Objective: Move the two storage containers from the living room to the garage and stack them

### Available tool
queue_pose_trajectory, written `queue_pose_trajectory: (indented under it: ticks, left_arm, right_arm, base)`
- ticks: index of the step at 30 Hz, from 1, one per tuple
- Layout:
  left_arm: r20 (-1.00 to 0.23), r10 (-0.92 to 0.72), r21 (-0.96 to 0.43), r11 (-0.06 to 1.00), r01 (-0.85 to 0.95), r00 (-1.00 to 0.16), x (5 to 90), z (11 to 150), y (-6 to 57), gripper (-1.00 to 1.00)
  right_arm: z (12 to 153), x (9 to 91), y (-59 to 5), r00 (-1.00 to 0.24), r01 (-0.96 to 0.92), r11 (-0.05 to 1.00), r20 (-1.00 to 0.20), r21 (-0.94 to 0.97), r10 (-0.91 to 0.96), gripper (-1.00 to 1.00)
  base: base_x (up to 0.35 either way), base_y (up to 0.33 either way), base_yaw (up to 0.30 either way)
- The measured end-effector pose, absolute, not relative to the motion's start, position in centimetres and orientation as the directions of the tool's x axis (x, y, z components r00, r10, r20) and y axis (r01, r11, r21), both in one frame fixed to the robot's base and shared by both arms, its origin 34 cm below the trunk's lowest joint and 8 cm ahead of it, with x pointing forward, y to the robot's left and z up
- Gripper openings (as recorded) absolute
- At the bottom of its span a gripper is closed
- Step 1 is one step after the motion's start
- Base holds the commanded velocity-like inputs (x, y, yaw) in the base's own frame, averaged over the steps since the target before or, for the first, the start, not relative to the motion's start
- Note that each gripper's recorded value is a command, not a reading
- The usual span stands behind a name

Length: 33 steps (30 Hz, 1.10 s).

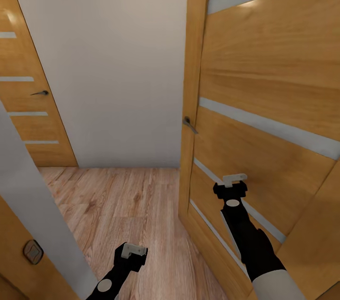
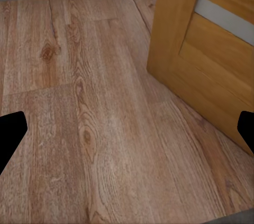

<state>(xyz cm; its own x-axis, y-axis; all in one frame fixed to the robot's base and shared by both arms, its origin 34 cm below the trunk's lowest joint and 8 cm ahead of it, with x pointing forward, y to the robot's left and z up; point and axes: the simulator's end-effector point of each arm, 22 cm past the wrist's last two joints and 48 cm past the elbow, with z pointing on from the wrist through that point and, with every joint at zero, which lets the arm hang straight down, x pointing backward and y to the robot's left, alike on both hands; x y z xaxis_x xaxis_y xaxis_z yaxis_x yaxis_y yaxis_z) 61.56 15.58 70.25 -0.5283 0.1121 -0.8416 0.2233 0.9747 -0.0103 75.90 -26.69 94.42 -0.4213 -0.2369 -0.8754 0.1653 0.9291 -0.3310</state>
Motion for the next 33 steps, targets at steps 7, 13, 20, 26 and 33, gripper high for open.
queue_pose_trajectory:
  ticks: [7,13,20,26,33]
  left_arm:
    - [-0.842,0.112,-0.01,0.975,0.223,-0.528,61.6,70.3,15.6,1.0]
    - [-0.842,0.112,-0.01,0.975,0.223,-0.528,61.6,70.3,15.6,1.0]
    - [-0.839,0.109,-0.019,0.973,0.228,-0.533,61.4,70.1,14.9,1.0]
    - [-0.837,0.107,-0.024,0.973,0.232,-0.536,61.2,70.0,14.4,1.0]
    - [-0.838,0.106,-0.026,0.972,0.233,-0.536,61.2,70.0,14.2,1.0]
  right_arm:
    - [94.4,75.9,-26.7,-0.421,0.165,0.929,-0.875,-0.331,-0.237,1.0]
    - [94.4,75.9,-26.7,-0.421,0.165,0.929,-0.875,-0.331,-0.237,1.0]
    - [93.7,75.7,-26.5,-0.439,0.155,0.923,-0.862,-0.351,-0.254,1.0]
    - [93.1,75.5,-26.3,-0.451,0.146,0.921,-0.853,-0.36,-0.262,1.0]
    - [92.7,75.4,-26.3,-0.459,0.142,0.921,-0.849,-0.362,-0.263,1.0]
  base:
    - [0.0,0.0,0.0]
    - [0.0,0.0,0.0]
    - [-0.114,-0.026,0.0]
    - [-0.249,-0.064,0.0]
    - [-0.065,-0.017,0.0]
